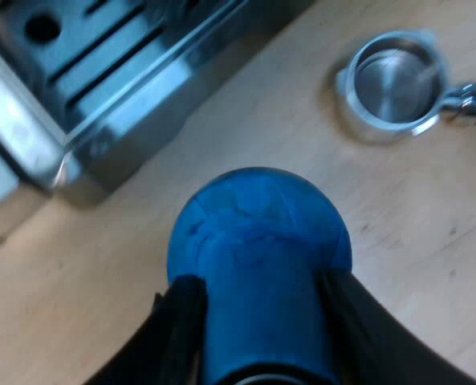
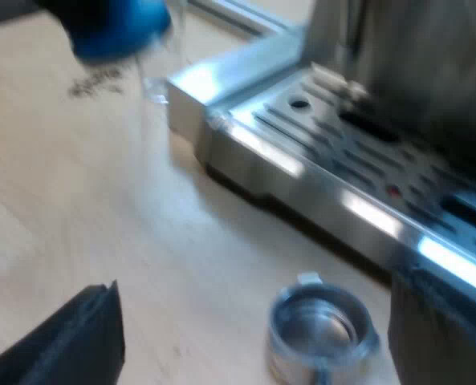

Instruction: Grind coffee beans and then tamp

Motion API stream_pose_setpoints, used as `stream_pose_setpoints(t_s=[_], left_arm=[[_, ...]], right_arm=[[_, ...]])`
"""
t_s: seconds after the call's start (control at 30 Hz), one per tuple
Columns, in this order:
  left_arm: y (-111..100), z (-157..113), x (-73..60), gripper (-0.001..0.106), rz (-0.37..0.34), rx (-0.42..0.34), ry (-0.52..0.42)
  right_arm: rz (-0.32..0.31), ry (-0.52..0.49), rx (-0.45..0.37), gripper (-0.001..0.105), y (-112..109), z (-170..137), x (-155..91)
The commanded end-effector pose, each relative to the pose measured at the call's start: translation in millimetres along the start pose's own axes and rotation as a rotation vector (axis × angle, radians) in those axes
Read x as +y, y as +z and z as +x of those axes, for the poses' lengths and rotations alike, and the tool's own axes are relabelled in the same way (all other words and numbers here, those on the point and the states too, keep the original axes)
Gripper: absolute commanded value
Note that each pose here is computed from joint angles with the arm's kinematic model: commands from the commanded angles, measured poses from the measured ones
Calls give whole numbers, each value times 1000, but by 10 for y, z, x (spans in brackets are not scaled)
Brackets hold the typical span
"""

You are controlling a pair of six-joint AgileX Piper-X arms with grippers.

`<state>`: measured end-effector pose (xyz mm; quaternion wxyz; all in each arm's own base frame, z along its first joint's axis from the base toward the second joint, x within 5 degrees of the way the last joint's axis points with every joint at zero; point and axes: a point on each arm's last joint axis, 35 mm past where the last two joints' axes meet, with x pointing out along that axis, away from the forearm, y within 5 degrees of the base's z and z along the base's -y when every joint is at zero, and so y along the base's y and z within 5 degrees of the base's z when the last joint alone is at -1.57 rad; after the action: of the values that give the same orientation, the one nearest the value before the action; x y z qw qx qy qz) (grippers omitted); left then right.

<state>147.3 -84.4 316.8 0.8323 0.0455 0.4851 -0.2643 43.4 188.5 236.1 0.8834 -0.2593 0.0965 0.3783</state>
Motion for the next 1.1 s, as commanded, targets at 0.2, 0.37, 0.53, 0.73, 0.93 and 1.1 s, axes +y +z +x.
stream_pose_setpoints(t_s=[0.2,0.37,0.53,0.73,0.93,1.1], left_arm=[[143,-236,-224,0,86,-71,-69],[143,-241,-283,0,114,-51,-86],[153,-176,-378,0,158,-20,-114],[218,90,-537,0,226,52,-139],[324,362,-591,0,248,135,-131],[454,504,-629,0,274,166,-126]], right_arm=[[55,-58,98,70,-273,-102,-74],[52,-58,124,70,-593,-134,-64],[52,-58,101,70,-710,-132,-50],[51,-17,104,70,-918,-111,4],[51,-17,104,70,-975,-108,13],[51,-17,104,70,-975,-108,13]])
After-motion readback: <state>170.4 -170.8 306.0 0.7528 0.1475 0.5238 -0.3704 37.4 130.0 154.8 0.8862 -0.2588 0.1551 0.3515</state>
